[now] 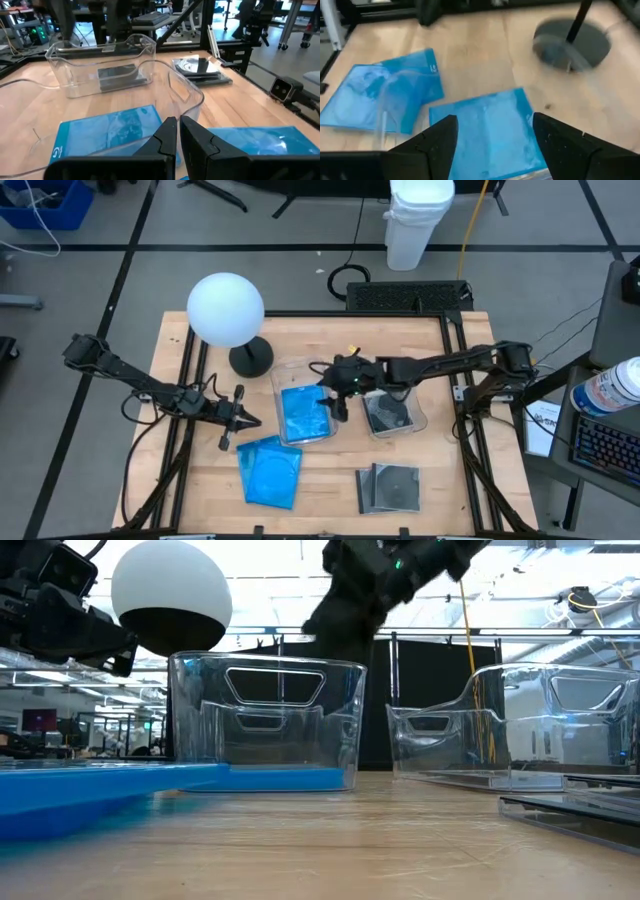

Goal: Pick & place jewel cases by type
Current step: Put the black CD case into the right transparent bin

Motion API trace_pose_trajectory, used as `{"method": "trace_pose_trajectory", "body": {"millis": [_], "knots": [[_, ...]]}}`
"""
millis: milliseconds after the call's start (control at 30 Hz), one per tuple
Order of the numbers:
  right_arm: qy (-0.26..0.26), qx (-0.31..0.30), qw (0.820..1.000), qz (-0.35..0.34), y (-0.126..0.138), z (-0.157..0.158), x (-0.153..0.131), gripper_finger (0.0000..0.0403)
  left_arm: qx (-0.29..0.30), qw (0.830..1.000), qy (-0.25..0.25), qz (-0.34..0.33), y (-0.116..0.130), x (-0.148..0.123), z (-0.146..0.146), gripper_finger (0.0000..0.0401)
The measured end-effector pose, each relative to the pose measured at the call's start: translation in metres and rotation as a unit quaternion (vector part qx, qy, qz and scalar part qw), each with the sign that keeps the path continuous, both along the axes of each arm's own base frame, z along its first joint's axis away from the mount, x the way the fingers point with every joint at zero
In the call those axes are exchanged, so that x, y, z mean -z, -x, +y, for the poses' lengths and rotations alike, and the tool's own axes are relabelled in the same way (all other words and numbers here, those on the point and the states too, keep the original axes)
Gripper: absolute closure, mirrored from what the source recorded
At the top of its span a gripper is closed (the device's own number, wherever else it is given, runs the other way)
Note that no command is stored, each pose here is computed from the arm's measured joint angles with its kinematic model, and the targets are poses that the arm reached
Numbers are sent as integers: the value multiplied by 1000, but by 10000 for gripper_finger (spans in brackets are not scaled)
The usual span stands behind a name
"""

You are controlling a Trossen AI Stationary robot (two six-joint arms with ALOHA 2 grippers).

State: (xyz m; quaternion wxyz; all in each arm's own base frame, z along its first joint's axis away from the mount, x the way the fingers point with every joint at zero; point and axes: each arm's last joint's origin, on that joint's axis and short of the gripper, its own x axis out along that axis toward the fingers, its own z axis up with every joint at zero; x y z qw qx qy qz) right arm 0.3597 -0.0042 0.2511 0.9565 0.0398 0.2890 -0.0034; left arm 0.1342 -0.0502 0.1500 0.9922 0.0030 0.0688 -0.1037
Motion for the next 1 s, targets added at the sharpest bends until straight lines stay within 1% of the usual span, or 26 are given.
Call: {"method": "trace_pose_trajectory", "body": {"millis": [33,133,200,267,333,433,467,500,567,667,767,800,900,1000], "knots": [[10,-10,1000,-7,4,0,-9,161,0,1000,-2,1,0,0,0,370],[34,-74,996,-43,18,8,-34,183,0,1000,-6,10,0,2,0,370],[60,-104,991,-56,31,19,-48,209,1,1000,-10,21,1,4,0,370],[89,-120,986,-71,43,29,-55,246,1,999,-14,30,1,6,0,370],[114,-125,983,-72,56,36,-55,288,1,999,-17,35,1,7,0,370],[143,-118,978,-95,69,45,-49,355,2,999,-17,37,1,8,0,370],[148,-119,975,-111,72,50,-46,376,11,999,-14,31,1,6,0,370],[153,-124,972,-126,75,54,-41,389,24,999,-15,23,1,5,-2,370],[153,-133,966,-160,79,63,-31,394,57,998,-24,2,2,1,-5,370],[147,-142,961,-188,84,72,-19,389,66,998,-21,-9,3,-1,-7,370],[155,-159,956,-194,91,80,-4,397,47,999,-17,-9,3,-1,-8,370],[158,-166,952,-201,93,83,0,400,36,999,-8,-7,3,-1,-8,370],[171,-187,939,-232,100,92,8,399,8,1000,14,-6,3,-2,-7,370],[194,-213,925,-247,108,100,17,401,-12,999,36,-9,1,-7,-10,370]]}}
